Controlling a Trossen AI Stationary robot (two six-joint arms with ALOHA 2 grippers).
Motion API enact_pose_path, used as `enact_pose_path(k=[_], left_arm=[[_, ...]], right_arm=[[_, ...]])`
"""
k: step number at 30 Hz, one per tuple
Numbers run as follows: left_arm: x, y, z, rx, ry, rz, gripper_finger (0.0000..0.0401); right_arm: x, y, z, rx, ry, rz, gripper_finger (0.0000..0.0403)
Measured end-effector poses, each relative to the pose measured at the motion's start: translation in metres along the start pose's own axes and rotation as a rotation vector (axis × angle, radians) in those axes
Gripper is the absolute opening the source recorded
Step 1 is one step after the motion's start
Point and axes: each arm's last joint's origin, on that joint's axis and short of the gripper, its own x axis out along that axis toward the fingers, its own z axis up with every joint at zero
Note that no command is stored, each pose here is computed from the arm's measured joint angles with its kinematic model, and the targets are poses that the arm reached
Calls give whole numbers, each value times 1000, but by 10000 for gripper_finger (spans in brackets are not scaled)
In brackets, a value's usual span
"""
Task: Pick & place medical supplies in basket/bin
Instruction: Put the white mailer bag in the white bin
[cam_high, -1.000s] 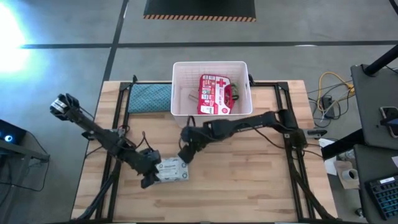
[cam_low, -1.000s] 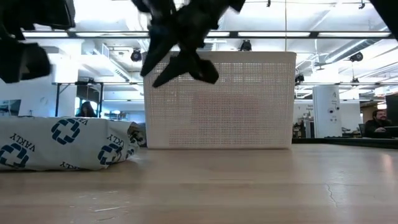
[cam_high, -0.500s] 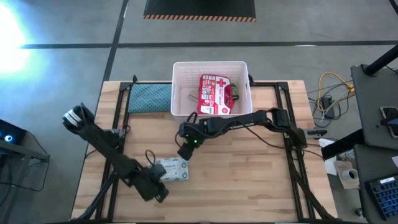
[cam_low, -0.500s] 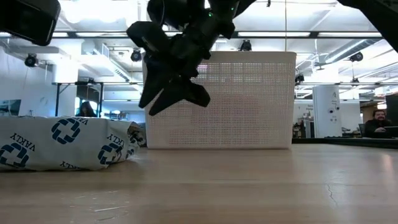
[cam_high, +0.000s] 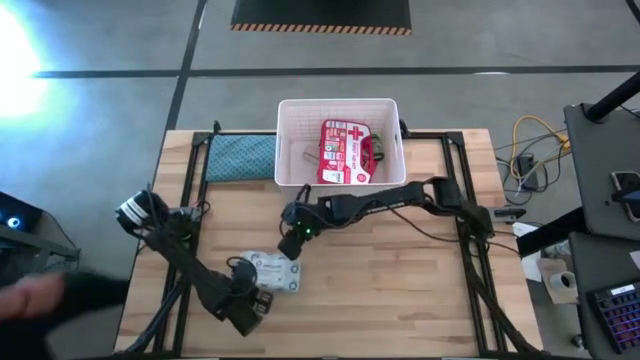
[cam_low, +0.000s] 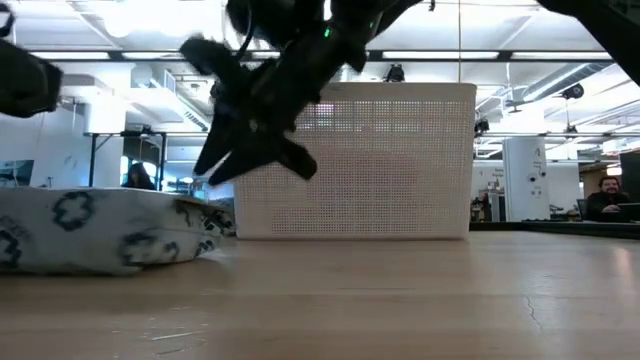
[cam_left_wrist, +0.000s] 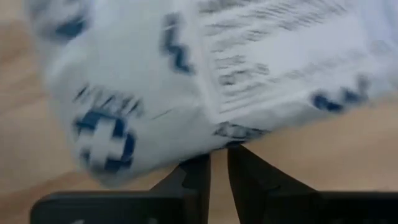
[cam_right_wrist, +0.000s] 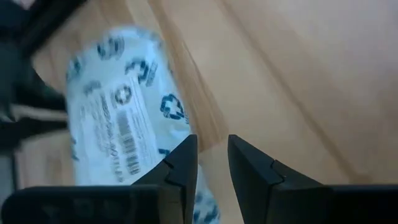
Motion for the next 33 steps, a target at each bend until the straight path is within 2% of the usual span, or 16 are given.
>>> enact_pose_path(k=[4,6,10,14,16,19,22,25,30,33], left_arm=[[5,14,4,-21,-38,20,37],[8,21,7,-19,-51,32,37],[12,34,15,-20,-70,51,37],[9,44,21,-19,-65,38,37],[2,46,23,-14,-60,7,37],[-22,42,23,17,-76,-116,37],[-42,40,24,47,-156,-254,37],[-51,39,29,77,-236,-326,37],[-39,43,29,100,-251,-329,37],[-22,44,25,92,-217,-355,37]], right_arm=[[26,-2,-14,2,29,1,79],[35,-5,-19,45,37,2,78],[47,-12,-19,120,22,7,77],[53,-15,-17,126,34,52,77],[53,-14,-16,124,29,75,77],[52,-16,-15,127,36,69,77],[51,-17,-13,126,31,70,79],[51,-17,-13,119,31,73,90],[51,-15,-14,119,58,101,111],[51,-15,-15,60,92,148,124]])
